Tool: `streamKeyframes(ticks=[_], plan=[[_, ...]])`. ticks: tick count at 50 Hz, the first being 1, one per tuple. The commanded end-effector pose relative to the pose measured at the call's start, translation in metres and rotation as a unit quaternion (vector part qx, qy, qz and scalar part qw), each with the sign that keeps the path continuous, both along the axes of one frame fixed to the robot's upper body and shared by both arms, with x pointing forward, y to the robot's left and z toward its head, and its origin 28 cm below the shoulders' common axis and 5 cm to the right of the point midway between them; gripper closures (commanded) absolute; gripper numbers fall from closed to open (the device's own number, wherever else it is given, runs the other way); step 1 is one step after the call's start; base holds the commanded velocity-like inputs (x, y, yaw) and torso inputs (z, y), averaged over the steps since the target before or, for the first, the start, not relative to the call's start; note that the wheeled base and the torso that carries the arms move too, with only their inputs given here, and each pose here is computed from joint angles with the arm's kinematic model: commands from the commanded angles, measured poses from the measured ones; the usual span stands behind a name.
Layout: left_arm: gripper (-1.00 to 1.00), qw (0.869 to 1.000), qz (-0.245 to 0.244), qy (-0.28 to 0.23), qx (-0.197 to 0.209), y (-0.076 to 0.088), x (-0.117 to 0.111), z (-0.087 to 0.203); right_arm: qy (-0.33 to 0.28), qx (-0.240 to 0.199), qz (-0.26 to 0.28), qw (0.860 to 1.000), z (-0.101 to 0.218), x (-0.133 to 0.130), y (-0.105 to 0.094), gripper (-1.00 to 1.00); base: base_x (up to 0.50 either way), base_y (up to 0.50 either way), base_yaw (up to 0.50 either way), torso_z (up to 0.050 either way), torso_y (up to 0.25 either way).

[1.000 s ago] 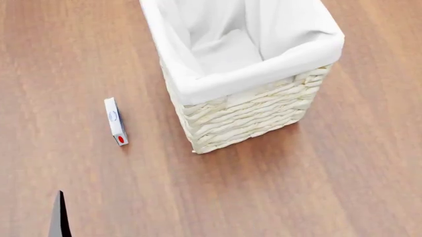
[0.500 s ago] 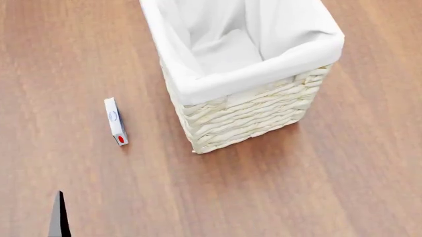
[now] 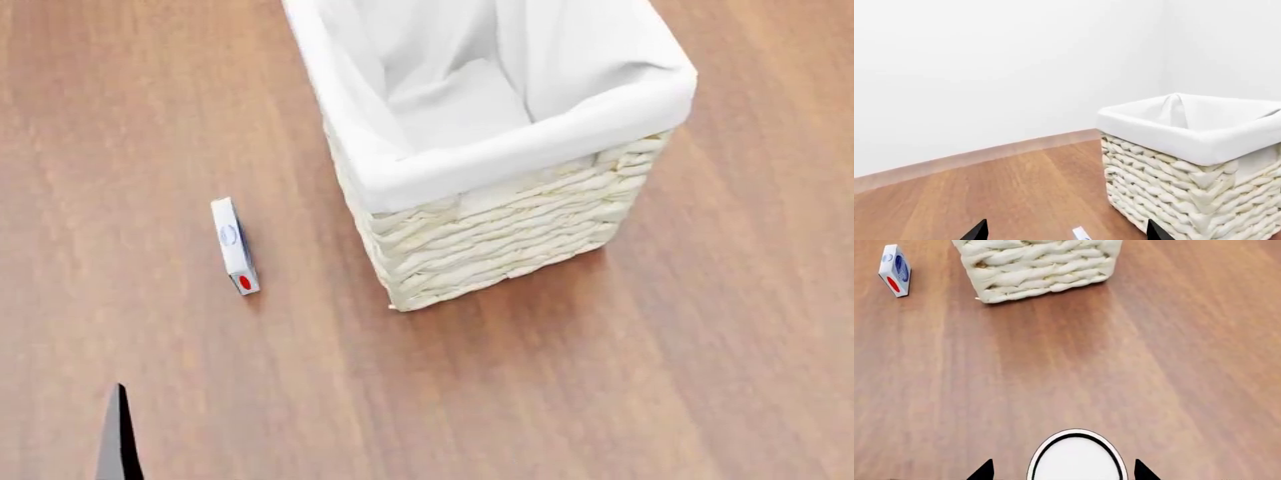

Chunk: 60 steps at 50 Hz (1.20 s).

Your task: Pick up the alphabet soup and the cream cheese box, and put them in the basket.

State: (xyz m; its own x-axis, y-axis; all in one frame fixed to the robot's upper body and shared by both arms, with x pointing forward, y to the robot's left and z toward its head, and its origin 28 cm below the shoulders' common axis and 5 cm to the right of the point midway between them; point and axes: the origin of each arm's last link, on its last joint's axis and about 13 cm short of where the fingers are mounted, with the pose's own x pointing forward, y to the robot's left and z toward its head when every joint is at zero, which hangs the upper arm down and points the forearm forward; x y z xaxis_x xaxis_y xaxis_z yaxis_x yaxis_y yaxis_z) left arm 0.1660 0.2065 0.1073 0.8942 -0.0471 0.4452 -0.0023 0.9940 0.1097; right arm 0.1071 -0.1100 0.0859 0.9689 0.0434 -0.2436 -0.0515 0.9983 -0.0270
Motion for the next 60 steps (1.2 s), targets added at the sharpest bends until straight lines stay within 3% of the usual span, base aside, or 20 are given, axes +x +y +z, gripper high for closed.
streamKeyframes(ticks=[1,60], plan=[[-1.0,1.0,0.002,0.0,0.0,0.001,0.0,0.001,0.005,0.0,-0.001,1.0,-0.005,0.004,0.0,-1.0,0.0,0.0,0.0,0.0,0.0],[-1.0,1.0,0.006,0.0,0.006,0.0,0.0,0.002,0.034,-0.016,-0.009,0.999,-0.029,0.018,-0.006,-1.0,0.0,0.0,0.0,0.0,0.0]])
